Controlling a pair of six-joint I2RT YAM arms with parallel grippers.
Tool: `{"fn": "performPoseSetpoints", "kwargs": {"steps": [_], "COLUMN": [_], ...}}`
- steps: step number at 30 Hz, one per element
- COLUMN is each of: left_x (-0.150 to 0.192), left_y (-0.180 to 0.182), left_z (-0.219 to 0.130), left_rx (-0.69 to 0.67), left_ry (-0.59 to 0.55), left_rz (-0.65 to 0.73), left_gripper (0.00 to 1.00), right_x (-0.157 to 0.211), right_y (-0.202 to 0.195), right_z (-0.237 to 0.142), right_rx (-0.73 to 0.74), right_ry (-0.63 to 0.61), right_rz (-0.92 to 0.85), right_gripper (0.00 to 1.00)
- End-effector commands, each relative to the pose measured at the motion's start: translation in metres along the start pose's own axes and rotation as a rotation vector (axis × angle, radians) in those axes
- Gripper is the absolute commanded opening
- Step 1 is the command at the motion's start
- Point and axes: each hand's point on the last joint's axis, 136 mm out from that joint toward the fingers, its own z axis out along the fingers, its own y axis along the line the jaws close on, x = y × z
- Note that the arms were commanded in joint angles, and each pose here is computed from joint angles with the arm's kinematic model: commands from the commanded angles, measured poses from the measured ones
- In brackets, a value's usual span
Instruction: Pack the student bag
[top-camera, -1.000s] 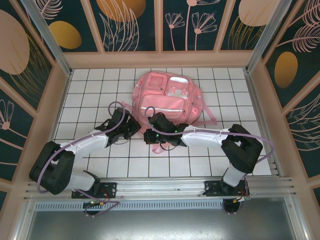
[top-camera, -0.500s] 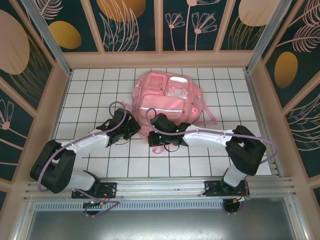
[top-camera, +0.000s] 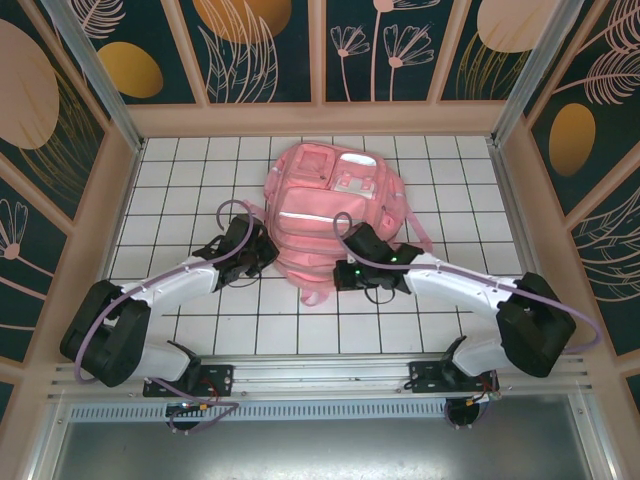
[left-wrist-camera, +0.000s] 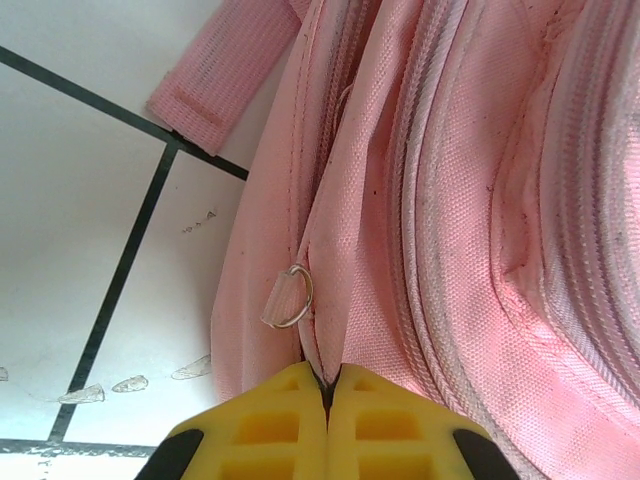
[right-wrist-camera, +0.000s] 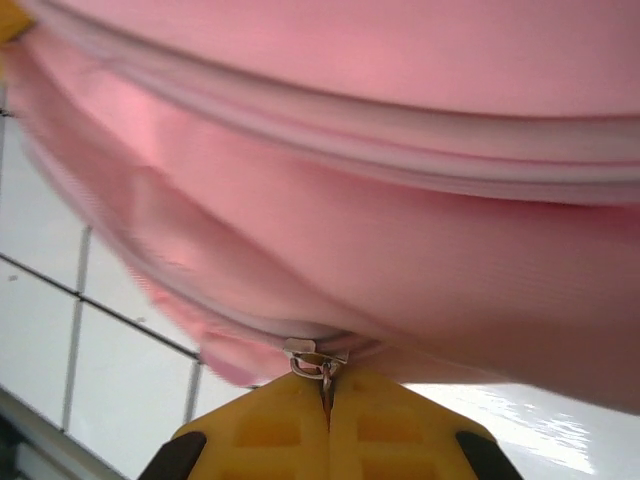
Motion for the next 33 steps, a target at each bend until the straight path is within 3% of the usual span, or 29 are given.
{"fn": "performPoseSetpoints", "kwargs": {"steps": [1, 7, 11, 15, 21, 27, 33], "left_x": [-0.026, -0.040, -0.058, -0.076, -0.087, -0.066, -0.044], "left_y": [0.013, 0.005, -0.007, -0.017, -0.008, 0.011, 0.033], "left_z": [-0.006, -0.013, -0.022, -0.040, -0.081, -0.093, -0.087], "left_rx": [-0.092, -0.114, -0.133, -0.144, -0.160, -0.149, -0.183], "left_ry": [-0.111, -0.152, -0.195, -0.224, -0.256, -0.181, -0.114], "left_rz": [0.021, 0.046, 0.079, 0.096, 0.048, -0.017, -0.062], "left_gripper": [0.00, 0.00, 0.02, 0.45, 0.75, 0.79, 0.77], "right_x": [0.016, 0.003, -0.001, -0.011, -0.020, -0.044, -0.068], "right_y": [-0.044, -0.056, -0.028, 0.024, 0.103, 0.171, 0.201], "right_z": [-0.006, -0.020, -0.021, -0.021, 0.007, 0.039, 0.043], "right_rx": [0.112, 0.135, 0.003, -0.189, -0.234, -0.306, -0.358], "right_ry": [0.029, -0.056, -0.071, -0.065, -0.008, 0.013, -0.021], "right_rz": [0.014, 0.035, 0.058, 0.101, 0.054, 0.009, -0.007], "right_gripper": [0.00, 0.00, 0.00, 0.00, 0.00, 0.00, 0.00]}}
